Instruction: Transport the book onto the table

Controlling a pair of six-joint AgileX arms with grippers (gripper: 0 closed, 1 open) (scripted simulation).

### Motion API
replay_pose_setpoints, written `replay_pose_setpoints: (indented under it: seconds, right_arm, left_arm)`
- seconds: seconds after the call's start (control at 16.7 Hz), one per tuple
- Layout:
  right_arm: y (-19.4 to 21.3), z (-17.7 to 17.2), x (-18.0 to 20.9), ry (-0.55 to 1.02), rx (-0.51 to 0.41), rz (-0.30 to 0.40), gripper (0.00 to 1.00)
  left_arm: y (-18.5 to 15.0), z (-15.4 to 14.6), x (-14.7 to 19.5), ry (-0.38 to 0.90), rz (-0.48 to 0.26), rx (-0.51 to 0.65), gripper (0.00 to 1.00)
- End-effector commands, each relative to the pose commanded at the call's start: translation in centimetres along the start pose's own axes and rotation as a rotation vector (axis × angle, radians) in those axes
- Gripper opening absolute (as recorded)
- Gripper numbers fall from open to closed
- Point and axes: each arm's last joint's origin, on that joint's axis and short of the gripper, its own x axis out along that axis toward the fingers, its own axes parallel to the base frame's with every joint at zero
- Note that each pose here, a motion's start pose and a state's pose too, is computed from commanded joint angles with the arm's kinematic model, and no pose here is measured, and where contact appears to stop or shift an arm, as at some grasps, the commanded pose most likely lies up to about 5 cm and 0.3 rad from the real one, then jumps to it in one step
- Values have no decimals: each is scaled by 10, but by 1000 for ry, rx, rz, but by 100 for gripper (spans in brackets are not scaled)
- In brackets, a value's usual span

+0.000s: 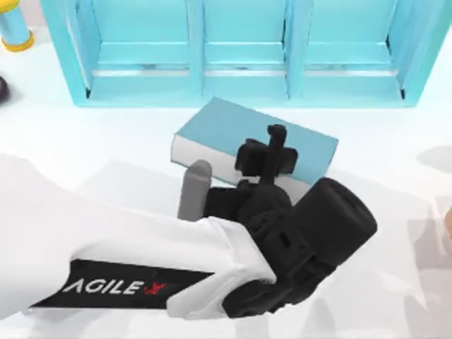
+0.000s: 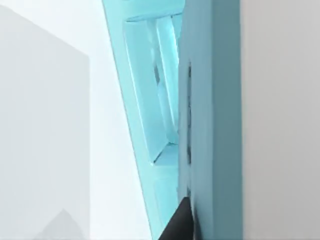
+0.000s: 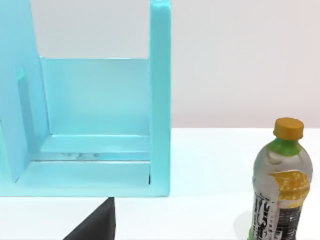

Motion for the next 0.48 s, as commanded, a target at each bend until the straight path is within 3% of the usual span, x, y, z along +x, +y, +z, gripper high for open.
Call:
replay_pose_setpoints:
  seconds: [0.24, 0.48]
  right_arm:
    - [0, 0, 0, 0, 0, 0, 100]
    - [0, 0, 0, 0, 0, 0, 100]
  left_arm:
    - [18, -16, -18, -11, -25, -137, 0]
    - [26, -21, -25, -15, -37, -184, 0]
